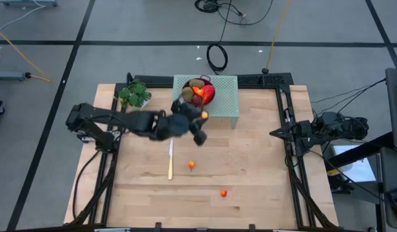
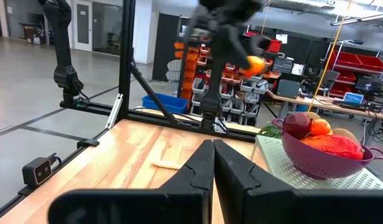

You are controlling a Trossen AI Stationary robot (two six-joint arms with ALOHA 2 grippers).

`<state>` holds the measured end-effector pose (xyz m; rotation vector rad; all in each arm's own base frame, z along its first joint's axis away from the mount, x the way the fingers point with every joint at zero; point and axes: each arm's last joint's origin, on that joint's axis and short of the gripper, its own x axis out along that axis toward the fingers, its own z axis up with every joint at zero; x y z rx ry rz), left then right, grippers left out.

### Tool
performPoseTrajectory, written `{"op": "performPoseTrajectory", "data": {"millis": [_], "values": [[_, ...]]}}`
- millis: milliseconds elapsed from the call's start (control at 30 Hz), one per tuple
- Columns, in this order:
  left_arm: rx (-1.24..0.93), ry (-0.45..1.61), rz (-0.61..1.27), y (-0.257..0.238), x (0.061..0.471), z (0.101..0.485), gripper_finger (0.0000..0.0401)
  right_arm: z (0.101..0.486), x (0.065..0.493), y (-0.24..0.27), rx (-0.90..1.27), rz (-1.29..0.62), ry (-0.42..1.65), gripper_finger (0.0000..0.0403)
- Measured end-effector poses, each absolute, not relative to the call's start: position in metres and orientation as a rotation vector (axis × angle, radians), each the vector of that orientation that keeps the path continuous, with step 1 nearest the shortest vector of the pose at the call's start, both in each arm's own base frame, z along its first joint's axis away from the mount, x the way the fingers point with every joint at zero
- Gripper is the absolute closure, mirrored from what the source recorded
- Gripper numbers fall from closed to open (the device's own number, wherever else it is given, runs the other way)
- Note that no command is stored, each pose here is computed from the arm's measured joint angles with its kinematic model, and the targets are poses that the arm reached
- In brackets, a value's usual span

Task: Pick & Place Fruit
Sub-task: Put the pear into the strainer bowl on the shelf

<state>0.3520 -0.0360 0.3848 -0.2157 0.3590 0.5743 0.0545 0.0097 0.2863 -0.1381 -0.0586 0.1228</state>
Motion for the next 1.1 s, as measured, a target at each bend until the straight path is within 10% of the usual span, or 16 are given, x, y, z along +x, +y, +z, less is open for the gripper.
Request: {"op": "performPoseTrajectory", "data": {"millis": [667,1100], "values": [[-0.443,0.262,0.664,0.108,0.346,0.391,0.0293,0.285,0.055,0.010,-0.138,0.121,-0.040,0.0398],[-0.178,0.452,0.645,0.134,0.338,0.379,0.0293,0.285,0.055,0.010,-0.138,0.121,-0.040,0.0399]]}}
